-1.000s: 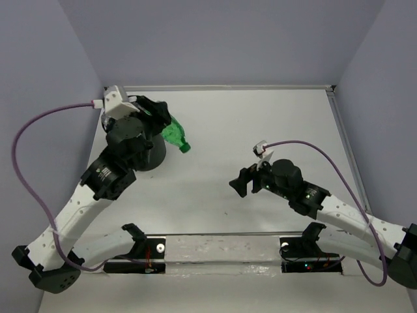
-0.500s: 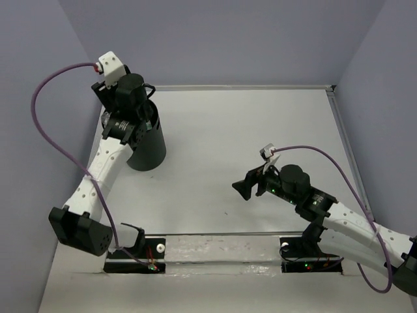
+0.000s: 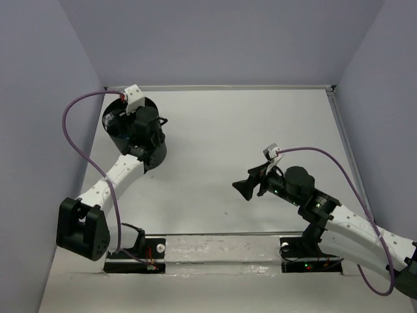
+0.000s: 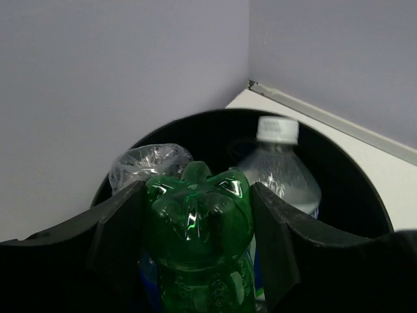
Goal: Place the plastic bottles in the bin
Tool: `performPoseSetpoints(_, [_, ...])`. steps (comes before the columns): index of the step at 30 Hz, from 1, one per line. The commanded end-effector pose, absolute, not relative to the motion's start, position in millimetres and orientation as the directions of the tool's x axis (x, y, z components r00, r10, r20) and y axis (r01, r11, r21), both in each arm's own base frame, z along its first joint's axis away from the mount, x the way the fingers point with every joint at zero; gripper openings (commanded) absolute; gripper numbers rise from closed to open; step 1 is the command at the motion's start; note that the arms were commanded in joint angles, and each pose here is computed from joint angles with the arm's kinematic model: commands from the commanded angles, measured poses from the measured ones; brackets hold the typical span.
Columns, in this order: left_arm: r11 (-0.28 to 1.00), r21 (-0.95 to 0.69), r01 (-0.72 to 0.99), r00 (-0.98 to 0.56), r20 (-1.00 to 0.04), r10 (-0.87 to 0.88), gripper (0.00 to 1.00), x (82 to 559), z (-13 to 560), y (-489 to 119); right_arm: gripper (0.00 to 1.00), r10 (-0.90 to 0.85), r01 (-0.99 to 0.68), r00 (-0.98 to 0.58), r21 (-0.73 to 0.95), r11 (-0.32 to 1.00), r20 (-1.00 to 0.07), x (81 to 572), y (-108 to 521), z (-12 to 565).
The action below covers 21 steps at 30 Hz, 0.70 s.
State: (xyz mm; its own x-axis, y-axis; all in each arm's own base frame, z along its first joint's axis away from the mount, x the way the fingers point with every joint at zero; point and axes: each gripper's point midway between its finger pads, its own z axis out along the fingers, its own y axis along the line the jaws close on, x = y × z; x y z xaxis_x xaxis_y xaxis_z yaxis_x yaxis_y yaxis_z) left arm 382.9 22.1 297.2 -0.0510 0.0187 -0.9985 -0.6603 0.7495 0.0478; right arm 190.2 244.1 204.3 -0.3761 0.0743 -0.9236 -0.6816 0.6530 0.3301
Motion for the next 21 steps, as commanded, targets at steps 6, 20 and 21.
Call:
performPoseSetpoints(6, [0.752, -0.106, -0.65, 0.093, -0.994, -0.06, 0.96, 377.5, 302.6, 7.5, 0.94, 0.104, -0.697, -0.349, 0.332, 0.635, -0.931, 193.9, 249.2, 212.7])
performPoseSetpoints(20, [0.837, -0.318, -0.444, 0.219, -0.945, -0.243, 0.99, 359.2, 432.7, -13.2, 1.0, 0.108, -0.68, -0.342, 0.325, 0.657, -0.933, 199.5, 247.3, 210.8])
performPoseSetpoints(21, [0.851, -0.349, -0.393, 0.224, -0.934, -0.279, 0.99, 357.9, 438.5, -19.7, 1.0, 0.111, -0.677, -0.338, 0.323, 0.661, -0.935, 200.1, 246.2, 211.0])
